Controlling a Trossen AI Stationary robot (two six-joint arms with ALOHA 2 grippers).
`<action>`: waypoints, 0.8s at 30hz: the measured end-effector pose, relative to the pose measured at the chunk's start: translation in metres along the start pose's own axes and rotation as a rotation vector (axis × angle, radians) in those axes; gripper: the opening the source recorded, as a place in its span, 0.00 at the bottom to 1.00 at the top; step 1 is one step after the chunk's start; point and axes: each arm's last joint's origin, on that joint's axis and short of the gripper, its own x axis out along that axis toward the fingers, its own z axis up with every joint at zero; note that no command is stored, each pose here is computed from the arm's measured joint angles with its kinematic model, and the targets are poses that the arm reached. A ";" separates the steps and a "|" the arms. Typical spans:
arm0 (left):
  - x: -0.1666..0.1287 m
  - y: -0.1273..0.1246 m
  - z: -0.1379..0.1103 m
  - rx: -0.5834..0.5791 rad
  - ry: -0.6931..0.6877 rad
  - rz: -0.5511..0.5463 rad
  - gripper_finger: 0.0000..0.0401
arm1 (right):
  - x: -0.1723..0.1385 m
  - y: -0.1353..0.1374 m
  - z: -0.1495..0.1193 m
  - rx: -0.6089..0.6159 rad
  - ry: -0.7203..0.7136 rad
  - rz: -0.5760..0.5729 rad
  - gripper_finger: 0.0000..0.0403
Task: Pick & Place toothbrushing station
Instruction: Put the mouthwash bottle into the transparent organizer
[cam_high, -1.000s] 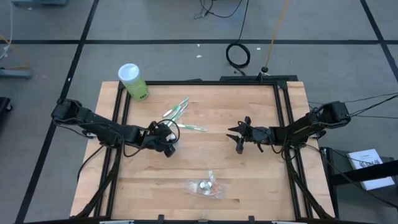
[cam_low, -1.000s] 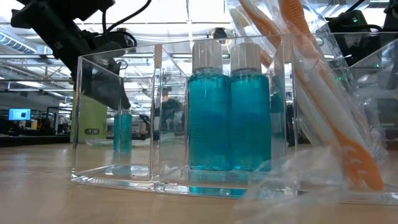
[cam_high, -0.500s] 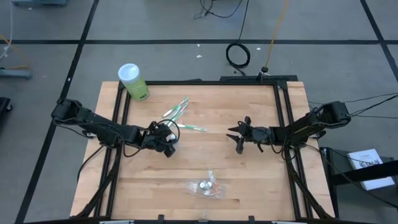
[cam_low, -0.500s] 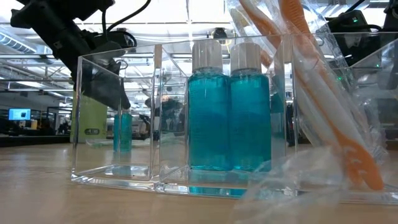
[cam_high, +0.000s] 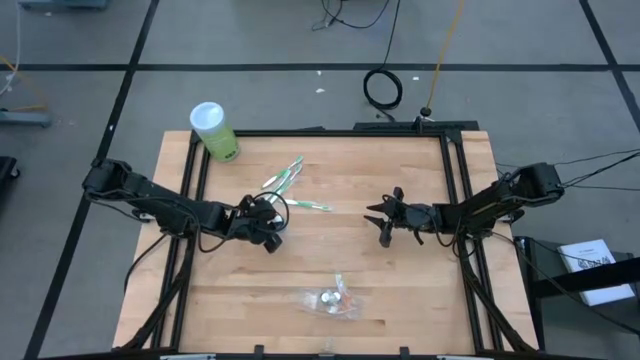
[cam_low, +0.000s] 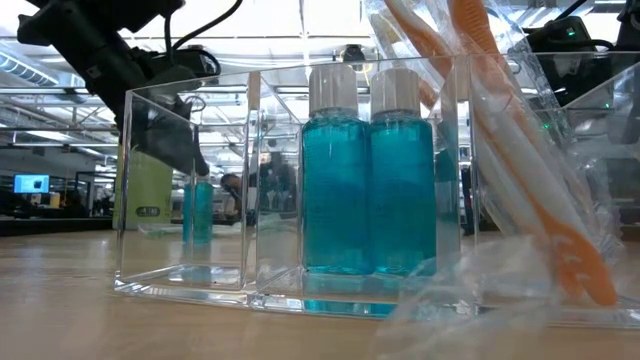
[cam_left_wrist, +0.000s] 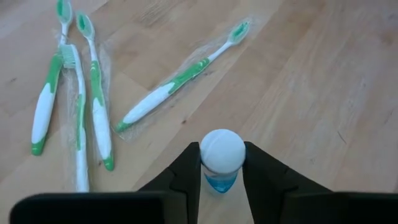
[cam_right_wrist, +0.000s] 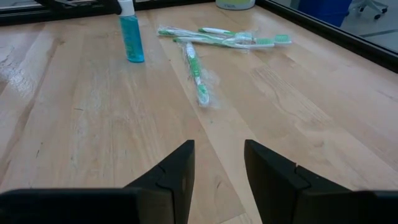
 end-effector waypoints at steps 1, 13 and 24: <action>0.000 0.000 0.000 -0.002 -0.004 -0.004 0.23 | 0.000 0.000 0.000 0.000 0.000 0.000 0.32; -0.026 -0.036 0.034 0.099 -0.090 -0.193 0.26 | 0.000 0.000 0.000 0.000 0.000 0.000 0.32; -0.093 -0.094 0.064 0.289 -0.257 -0.444 0.26 | 0.000 0.000 0.000 0.000 0.000 0.000 0.32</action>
